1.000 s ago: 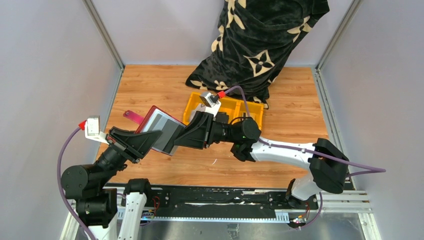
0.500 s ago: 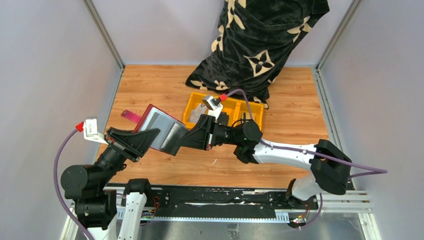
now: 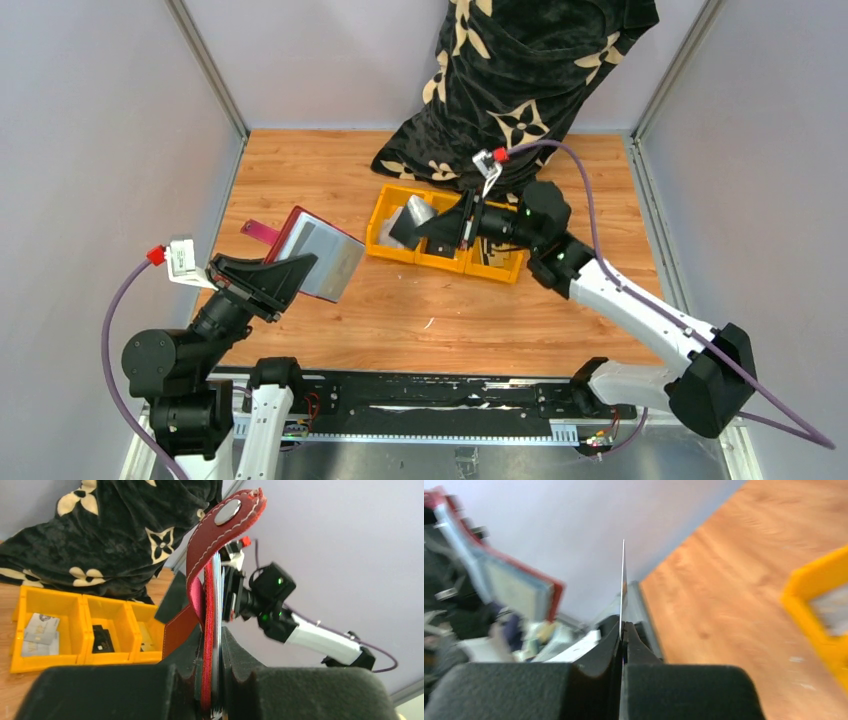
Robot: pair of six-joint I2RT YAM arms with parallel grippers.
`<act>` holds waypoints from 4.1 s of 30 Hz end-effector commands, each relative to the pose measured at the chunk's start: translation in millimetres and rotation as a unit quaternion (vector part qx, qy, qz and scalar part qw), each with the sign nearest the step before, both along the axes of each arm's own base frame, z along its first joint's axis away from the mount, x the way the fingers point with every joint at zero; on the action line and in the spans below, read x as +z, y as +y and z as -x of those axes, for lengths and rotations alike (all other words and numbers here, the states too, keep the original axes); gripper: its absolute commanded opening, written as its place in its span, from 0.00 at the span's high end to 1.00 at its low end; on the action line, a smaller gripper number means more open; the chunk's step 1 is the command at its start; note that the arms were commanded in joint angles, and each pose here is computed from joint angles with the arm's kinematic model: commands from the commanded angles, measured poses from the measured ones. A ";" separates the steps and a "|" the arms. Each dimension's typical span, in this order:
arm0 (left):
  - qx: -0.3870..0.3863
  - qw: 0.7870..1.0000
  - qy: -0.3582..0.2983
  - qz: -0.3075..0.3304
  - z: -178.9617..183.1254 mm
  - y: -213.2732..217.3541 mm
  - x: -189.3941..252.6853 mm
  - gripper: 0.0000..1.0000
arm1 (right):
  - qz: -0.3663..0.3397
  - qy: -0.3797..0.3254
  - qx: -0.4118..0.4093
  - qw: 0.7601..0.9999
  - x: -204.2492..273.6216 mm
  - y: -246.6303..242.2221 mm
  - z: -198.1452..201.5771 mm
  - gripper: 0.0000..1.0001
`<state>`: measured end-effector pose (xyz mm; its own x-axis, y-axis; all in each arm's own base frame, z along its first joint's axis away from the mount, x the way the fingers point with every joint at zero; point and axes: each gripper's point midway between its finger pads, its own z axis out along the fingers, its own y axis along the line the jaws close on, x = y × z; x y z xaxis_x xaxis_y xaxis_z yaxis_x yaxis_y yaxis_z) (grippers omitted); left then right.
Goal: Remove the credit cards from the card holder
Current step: Place the credit card in the storage box, then close the card holder at the center of the board.
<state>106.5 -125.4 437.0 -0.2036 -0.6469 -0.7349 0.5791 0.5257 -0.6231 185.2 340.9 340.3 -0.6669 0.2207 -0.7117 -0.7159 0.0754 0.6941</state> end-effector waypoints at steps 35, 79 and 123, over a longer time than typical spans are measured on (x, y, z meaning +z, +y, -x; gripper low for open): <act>-0.130 0.978 0.050 -0.155 -35.8 -21.5 -84.6 0.93 | 0.356 0.177 -0.132 0.908 -228.7 -45.8 -177.6 1.00; -0.214 0.971 0.025 -0.101 1.2 -39.0 -49.6 0.92 | -0.062 -0.202 0.188 0.959 38.7 51.5 67.2 0.20; -0.094 0.891 -0.172 -0.409 -69.1 -11.4 -157.8 0.89 | -0.200 0.163 0.100 0.961 -6.0 96.0 10.2 0.27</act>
